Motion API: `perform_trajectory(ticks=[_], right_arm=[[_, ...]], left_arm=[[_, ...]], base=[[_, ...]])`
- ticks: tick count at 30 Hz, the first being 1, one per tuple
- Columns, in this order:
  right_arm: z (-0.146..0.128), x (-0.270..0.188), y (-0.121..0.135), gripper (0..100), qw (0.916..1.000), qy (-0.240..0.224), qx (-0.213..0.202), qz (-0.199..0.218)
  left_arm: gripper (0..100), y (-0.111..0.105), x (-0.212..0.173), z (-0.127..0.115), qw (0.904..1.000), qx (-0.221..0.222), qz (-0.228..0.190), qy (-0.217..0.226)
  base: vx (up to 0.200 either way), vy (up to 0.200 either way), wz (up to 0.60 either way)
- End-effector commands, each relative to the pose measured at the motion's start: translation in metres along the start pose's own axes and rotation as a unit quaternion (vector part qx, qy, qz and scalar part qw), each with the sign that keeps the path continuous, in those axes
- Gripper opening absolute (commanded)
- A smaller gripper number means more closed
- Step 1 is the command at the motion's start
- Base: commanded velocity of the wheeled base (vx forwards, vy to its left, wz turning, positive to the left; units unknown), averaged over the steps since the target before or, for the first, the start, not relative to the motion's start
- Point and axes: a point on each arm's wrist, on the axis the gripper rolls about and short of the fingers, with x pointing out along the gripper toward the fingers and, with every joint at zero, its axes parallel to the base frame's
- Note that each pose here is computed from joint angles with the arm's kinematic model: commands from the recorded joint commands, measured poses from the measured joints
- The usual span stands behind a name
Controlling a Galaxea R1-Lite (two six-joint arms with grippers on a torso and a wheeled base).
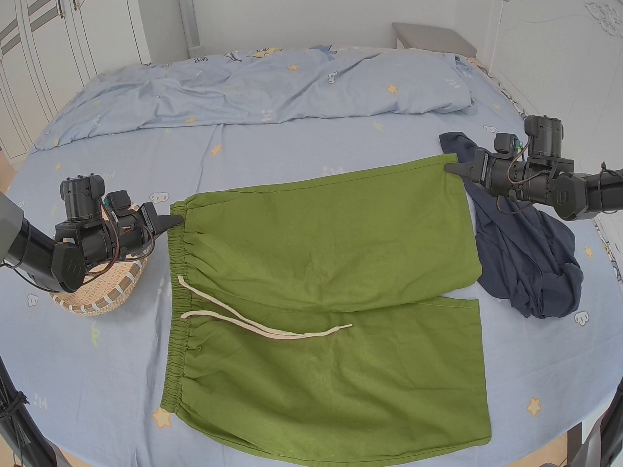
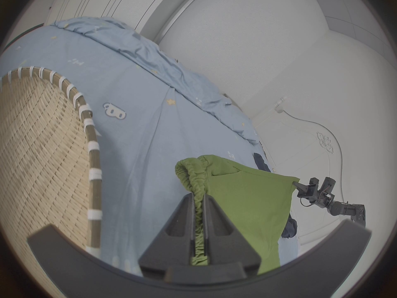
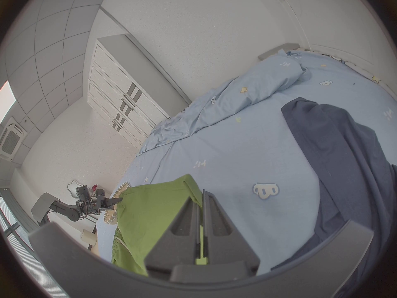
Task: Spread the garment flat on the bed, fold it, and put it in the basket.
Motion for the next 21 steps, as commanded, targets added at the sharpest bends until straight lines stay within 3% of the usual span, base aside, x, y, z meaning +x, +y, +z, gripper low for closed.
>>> perform_trajectory(ticks=[1,21], right_arm=[[-0.011,0.024,-0.019,0,0.9999,0.014,0.009,-0.004],[-0.007,0.043,-0.035,0,1.0,0.002,-0.005,-0.004]], left_arm=[[0,0.013,0.009,-0.005,1.0,-0.003,0.006,0.0],[0,0.022,0.021,-0.006,0.9995,0.007,0.014,-0.027]], base=[[0.0,0.0,0.0],[0.0,0.0,0.0]])
